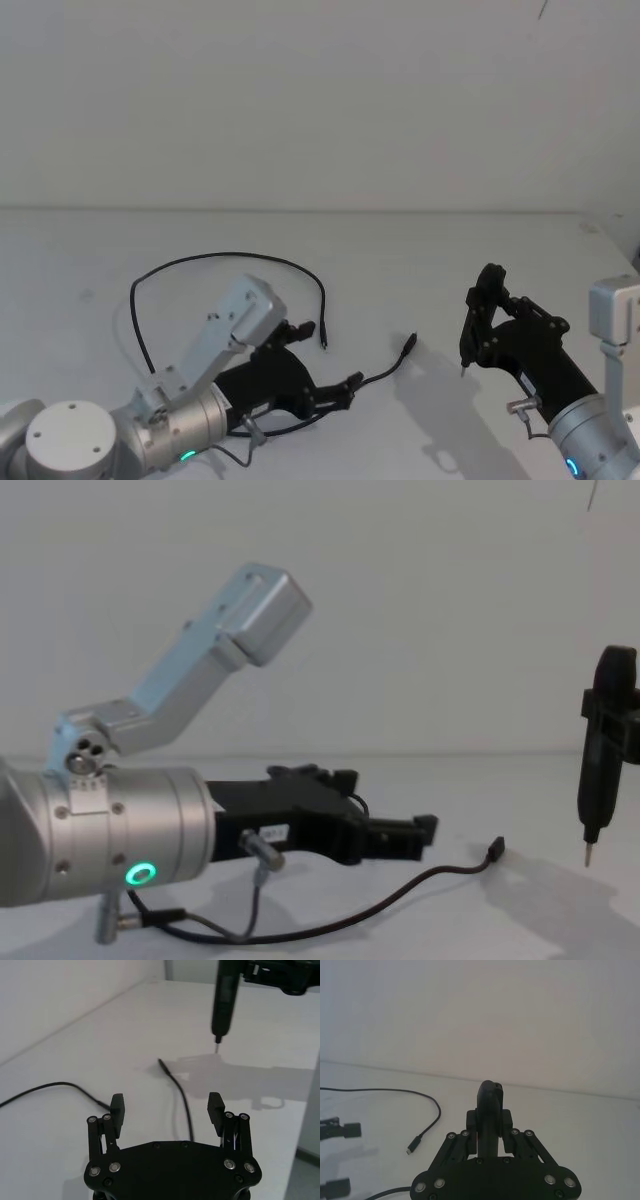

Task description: Pick up the data cable with the one hand.

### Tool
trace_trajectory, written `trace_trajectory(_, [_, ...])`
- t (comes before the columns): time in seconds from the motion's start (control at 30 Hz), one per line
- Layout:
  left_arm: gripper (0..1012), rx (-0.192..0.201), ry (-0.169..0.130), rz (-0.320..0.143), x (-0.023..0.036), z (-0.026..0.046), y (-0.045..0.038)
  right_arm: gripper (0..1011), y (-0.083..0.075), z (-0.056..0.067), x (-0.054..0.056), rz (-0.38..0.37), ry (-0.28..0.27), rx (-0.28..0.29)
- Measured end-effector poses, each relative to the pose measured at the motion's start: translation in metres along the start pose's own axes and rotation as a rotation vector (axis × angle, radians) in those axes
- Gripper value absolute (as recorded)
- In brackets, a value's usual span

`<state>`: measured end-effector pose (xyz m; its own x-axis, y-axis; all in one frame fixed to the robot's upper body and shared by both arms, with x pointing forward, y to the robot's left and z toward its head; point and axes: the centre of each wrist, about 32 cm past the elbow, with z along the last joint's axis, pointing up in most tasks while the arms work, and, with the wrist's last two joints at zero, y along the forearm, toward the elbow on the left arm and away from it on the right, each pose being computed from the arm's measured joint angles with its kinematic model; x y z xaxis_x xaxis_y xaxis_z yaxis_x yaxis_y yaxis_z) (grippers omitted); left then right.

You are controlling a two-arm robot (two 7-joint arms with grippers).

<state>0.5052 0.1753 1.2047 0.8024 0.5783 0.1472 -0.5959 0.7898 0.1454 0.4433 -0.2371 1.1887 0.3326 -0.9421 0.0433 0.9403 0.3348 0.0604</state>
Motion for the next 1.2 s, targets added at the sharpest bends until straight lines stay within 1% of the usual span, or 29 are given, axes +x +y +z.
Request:
trace_trajectory(0.03, [1001, 0.005, 0.003, -0.016, -0.0002, -0.0007, -0.0030, 279, 0.000, 0.000, 0.000, 0.000, 0.000, 0.000])
trace_trajectory(0.23, [1001, 0.020, 0.010, -0.059, -0.0012, -0.0020, -0.0110, 279, 0.000, 0.000, 0.000, 0.000, 0.000, 0.000])
trace_trajectory(0.33, [1001, 0.034, 0.017, -0.080, -0.0018, -0.0031, -0.0151, 279, 0.000, 0.000, 0.000, 0.000, 0.000, 0.000])
trace_trajectory(0.53, [1001, 0.058, 0.025, -0.100, -0.0033, -0.0053, -0.0200, 279, 0.000, 0.000, 0.000, 0.000, 0.000, 0.000])
trace_trajectory(0.7, [1001, 0.076, 0.034, -0.106, -0.0060, -0.0078, -0.0252, 279, 0.000, 0.000, 0.000, 0.000, 0.000, 0.000])
trace_trajectory(0.83, [935, 0.084, 0.039, -0.105, -0.0075, -0.0090, -0.0283, 279, 0.000, 0.000, 0.000, 0.000, 0.000, 0.000])
trace_trajectory(0.87, [895, 0.086, 0.040, -0.104, -0.0077, -0.0091, -0.0289, 279, 0.000, 0.000, 0.000, 0.000, 0.000, 0.000])
trace_trajectory(0.93, [864, 0.088, 0.044, -0.101, -0.0086, -0.0092, -0.0311, 279, 0.000, 0.000, 0.000, 0.000, 0.000, 0.000])
trace_trajectory(1.0, [796, 0.091, 0.047, -0.101, -0.0094, -0.0092, -0.0332, 279, 0.000, 0.000, 0.000, 0.000, 0.000, 0.000])
trace_trajectory(1.07, [766, 0.093, 0.048, -0.101, -0.0095, -0.0089, -0.0343, 279, 0.000, 0.000, 0.000, 0.000, 0.000, 0.000])
trace_trajectory(1.1, [712, 0.094, 0.049, -0.101, -0.0099, -0.0089, -0.0349, 279, 0.000, 0.000, 0.000, 0.000, 0.000, 0.000])
trace_trajectory(1.13, [712, 0.096, 0.049, -0.101, -0.0101, -0.0090, -0.0354, 279, 0.000, 0.000, 0.000, 0.000, 0.000, 0.000])
trace_trajectory(1.2, [628, 0.102, 0.050, -0.103, -0.0107, -0.0088, -0.0370, 279, 0.000, 0.000, 0.000, 0.000, 0.000, 0.000])
